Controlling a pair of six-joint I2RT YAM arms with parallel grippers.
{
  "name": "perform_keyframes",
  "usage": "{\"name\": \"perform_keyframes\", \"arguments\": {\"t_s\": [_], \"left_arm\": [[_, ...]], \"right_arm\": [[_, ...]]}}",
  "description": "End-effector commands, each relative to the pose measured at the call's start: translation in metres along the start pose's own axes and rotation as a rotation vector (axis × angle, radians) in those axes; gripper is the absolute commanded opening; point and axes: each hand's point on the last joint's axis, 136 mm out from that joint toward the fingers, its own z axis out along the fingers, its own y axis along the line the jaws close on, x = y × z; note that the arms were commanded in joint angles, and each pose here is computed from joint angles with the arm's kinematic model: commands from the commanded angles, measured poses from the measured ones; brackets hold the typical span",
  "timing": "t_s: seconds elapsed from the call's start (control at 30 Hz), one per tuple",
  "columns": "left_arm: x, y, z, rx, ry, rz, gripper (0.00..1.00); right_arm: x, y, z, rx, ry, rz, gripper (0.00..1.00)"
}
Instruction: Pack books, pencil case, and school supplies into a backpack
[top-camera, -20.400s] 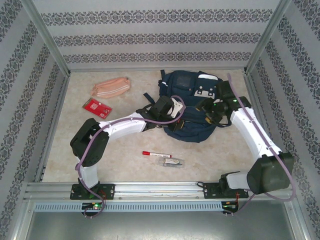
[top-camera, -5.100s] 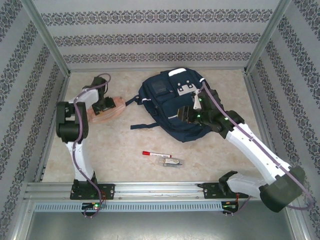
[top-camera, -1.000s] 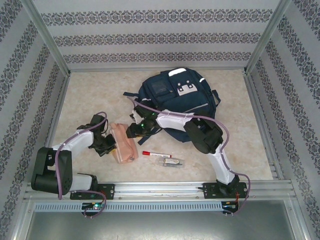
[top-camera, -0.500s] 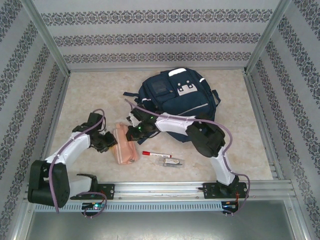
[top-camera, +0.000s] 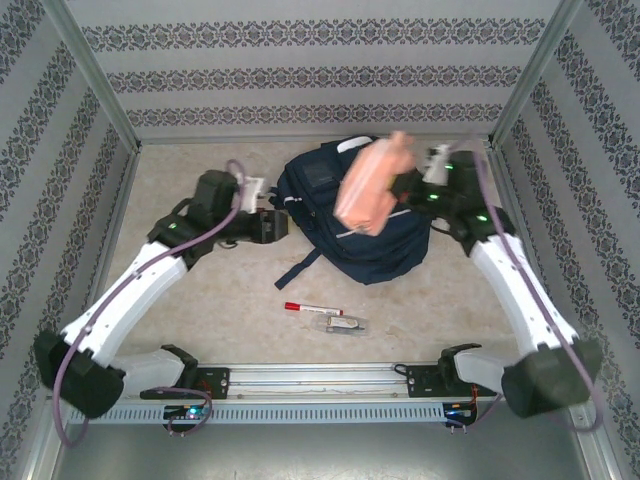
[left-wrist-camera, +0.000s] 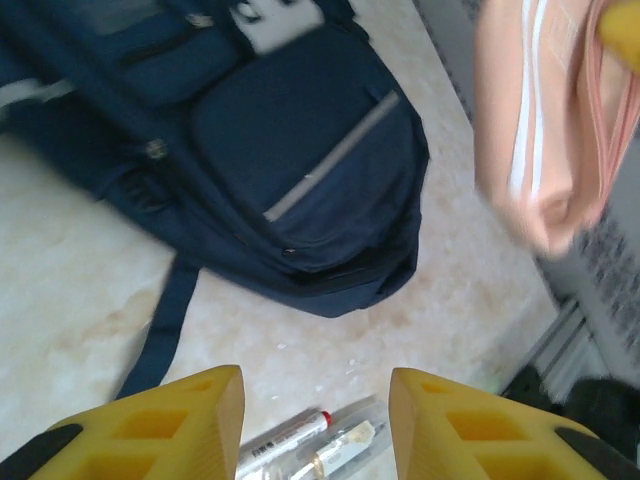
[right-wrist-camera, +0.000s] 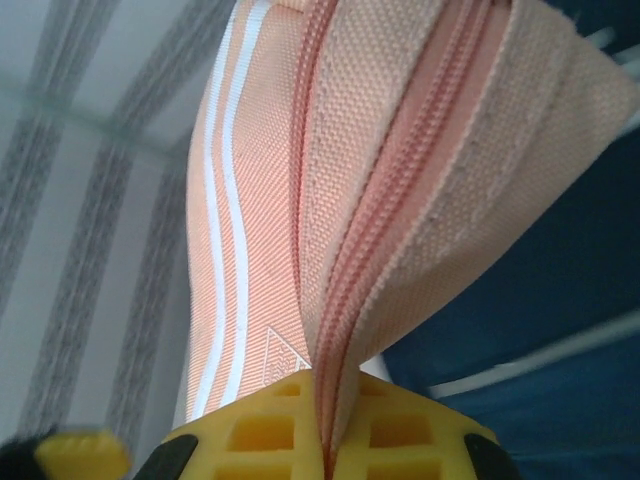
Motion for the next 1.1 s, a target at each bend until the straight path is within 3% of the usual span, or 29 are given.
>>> {"name": "perform_keyframes", "arguments": {"t_s": [0.0, 0.2, 0.4, 0.63, 0.8, 0.9, 1.0, 1.03, 1.07], "left_arm": [[0.000, -0.014, 0.037, -0.081, 0.076, 0.298, 0.42], [0.018, -0.034, 0.116, -0.188, 0.286, 0.613, 0.48], [0.039, -0.033, 0.187, -0.191, 0.444, 0.753, 0.57], [0.047, -0.012, 0.230, -0.274, 0.483, 0.860, 0.63], [0.025, 0.019, 0.247, -0.480, 0.437, 0.885, 0.63], [0.024, 0.028, 0.255, -0.498, 0.425, 0.848, 0.49], [0.020, 0.035, 0.256, -0.515, 0.417, 0.813, 0.09], [0.018, 0.033, 0.253, -0.504, 0.422, 0.800, 0.00], [0.016, 0.028, 0.249, -0.486, 0.424, 0.791, 0.00]], "right_arm": [[0.002, -0.061, -0.036, 0.178, -0.054, 0.132, 0.00], [0.008, -0.126, -0.095, 0.396, -0.216, 0.206, 0.00], [0.026, -0.164, -0.130, 0.611, -0.321, 0.195, 0.00], [0.040, -0.165, -0.119, 0.575, -0.251, 0.187, 0.00], [0.043, -0.161, -0.110, 0.524, -0.223, 0.182, 0.00], [0.044, -0.148, -0.097, 0.436, -0.164, 0.207, 0.00], [0.051, -0.141, -0.090, 0.372, -0.130, 0.245, 0.00], [0.053, -0.141, -0.088, 0.358, -0.127, 0.257, 0.00], [0.056, -0.142, -0.085, 0.347, -0.118, 0.273, 0.00]]}}
